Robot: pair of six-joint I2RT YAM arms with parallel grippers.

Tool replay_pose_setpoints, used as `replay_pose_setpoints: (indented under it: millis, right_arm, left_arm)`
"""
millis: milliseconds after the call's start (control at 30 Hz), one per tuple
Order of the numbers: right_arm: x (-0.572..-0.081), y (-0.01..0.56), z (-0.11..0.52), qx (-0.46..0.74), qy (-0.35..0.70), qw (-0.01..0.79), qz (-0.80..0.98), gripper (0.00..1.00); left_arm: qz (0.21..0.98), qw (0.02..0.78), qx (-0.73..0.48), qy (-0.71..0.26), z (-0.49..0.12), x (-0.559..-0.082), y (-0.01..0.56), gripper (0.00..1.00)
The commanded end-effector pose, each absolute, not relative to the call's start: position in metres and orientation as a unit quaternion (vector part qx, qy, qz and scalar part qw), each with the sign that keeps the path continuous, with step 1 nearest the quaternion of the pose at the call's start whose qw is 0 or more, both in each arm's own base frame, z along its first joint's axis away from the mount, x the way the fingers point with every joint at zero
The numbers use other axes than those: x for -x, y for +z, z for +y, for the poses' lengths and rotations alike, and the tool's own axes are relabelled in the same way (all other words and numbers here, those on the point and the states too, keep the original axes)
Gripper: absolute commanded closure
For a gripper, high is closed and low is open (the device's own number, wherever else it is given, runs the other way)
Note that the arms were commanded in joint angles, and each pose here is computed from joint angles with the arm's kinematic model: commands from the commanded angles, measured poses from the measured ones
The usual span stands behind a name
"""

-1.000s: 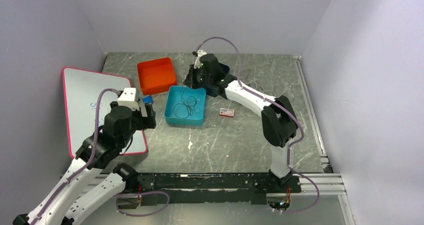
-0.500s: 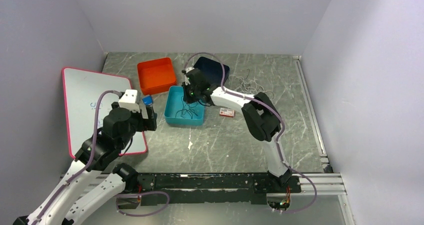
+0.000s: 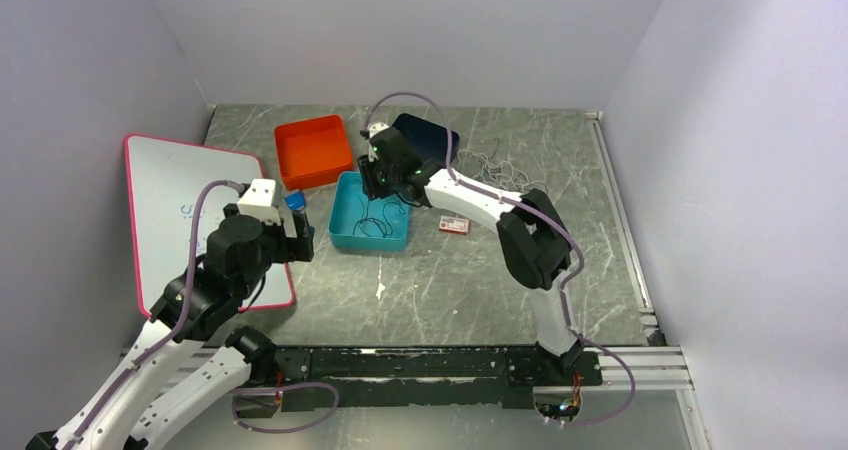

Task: Untangle the cables

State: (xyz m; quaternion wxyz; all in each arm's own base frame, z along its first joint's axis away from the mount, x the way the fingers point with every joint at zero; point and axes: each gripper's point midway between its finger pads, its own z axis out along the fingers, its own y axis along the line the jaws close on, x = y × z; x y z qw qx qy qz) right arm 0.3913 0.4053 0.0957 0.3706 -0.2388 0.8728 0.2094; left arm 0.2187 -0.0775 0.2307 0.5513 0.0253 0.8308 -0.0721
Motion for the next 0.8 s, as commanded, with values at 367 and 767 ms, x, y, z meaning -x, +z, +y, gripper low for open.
replay_pose_setpoints:
  millis: [367, 767]
  right_arm:
    - [-0.378, 0.207, 0.364, 0.22, 0.198, 0.462, 0.836, 0.51]
    - [-0.348, 0.222, 0.243, 0.147, 0.05, 0.474, 0.867, 0.51]
  left_arm:
    - [0.826, 0.558, -0.029, -0.077, -0.08, -0.221, 0.233, 0.03]
    - [0.816, 0.565, -0.03, -0.118, -0.098, -0.228, 0.247, 0.01]
